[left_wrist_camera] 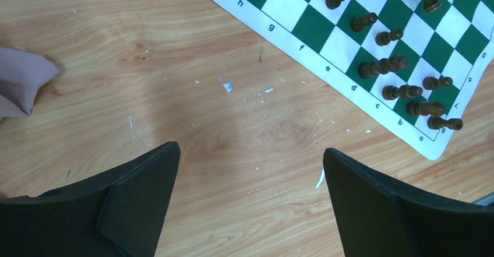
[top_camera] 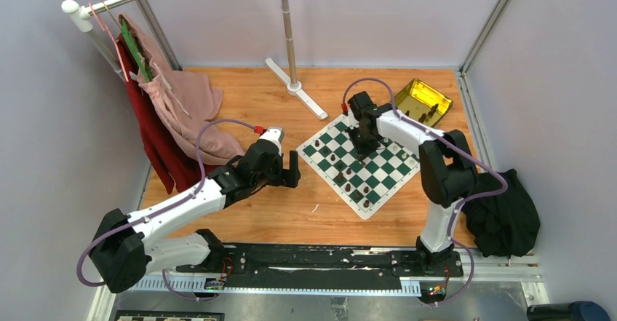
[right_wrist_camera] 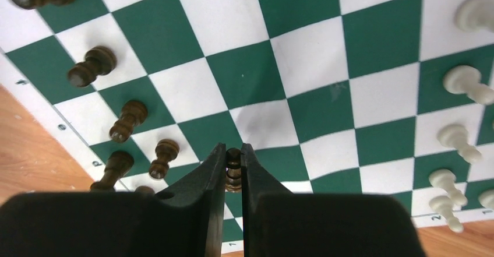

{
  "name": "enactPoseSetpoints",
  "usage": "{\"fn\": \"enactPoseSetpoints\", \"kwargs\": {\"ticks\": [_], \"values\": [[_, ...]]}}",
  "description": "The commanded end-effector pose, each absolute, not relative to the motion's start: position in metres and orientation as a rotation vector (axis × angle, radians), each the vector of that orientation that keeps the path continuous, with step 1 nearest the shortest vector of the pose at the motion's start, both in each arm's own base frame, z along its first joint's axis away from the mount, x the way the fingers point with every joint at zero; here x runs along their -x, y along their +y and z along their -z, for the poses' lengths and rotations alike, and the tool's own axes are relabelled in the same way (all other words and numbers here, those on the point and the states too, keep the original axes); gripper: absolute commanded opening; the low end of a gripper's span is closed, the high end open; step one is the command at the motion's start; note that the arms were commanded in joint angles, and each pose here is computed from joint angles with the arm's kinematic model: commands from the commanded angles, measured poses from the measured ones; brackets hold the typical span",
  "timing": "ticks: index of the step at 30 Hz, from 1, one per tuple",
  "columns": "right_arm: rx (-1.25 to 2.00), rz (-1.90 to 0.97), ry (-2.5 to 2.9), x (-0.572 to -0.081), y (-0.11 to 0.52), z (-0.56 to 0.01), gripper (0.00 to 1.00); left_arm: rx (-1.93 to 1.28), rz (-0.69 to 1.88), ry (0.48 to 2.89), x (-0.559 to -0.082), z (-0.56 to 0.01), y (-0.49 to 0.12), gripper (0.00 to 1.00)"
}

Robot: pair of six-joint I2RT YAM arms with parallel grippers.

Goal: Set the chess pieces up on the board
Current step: Pick up the chess piece from the chessboard, then place the chess piece on the chessboard.

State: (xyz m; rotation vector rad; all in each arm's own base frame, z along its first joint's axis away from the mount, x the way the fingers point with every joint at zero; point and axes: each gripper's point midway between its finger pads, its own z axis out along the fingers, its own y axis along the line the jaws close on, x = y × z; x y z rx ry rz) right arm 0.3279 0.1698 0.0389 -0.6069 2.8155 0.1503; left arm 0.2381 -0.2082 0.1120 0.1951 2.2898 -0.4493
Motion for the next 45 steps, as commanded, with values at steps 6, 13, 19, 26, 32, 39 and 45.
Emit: {"fn": "enactPoseSetpoints", "kwargs": {"ticks": [6, 13, 19, 26, 32, 39, 45], "values": [[0.526, -0.186, 2.539, -0.34, 0.177, -0.085, 0.04, -0.228, 0.442, 2.247, -0.239, -0.127, -0.205, 1.0], [0.452, -0.271, 2.321, -0.341, 0.185, -0.095, 0.03, -0.251, 0.448, 2.242, -0.236, -0.126, -0.204, 1.0], [0.407, -0.278, 2.133, -0.336, 0.189, -0.09, 0.02, -0.264, 0.445, 2.251, -0.232, -0.119, -0.201, 1.0], [0.364, -0.246, 1.985, -0.329, 0.186, -0.092, 0.02, -0.285, 0.439, 2.249, -0.228, -0.116, -0.198, 1.0], [0.338, -0.24, 1.931, -0.326, 0.18, -0.093, 0.01, -0.316, 0.421, 2.256, -0.225, -0.112, -0.195, 1.0], [0.299, -0.215, 1.869, -0.328, 0.172, -0.093, 0.01, -0.342, 0.404, 2.268, -0.223, -0.108, -0.192, 1.0], [0.28, -0.2, 1.832, -0.329, 0.167, -0.089, 0.01, -0.345, 0.412, 2.278, -0.222, -0.106, -0.194, 1.0]]}}
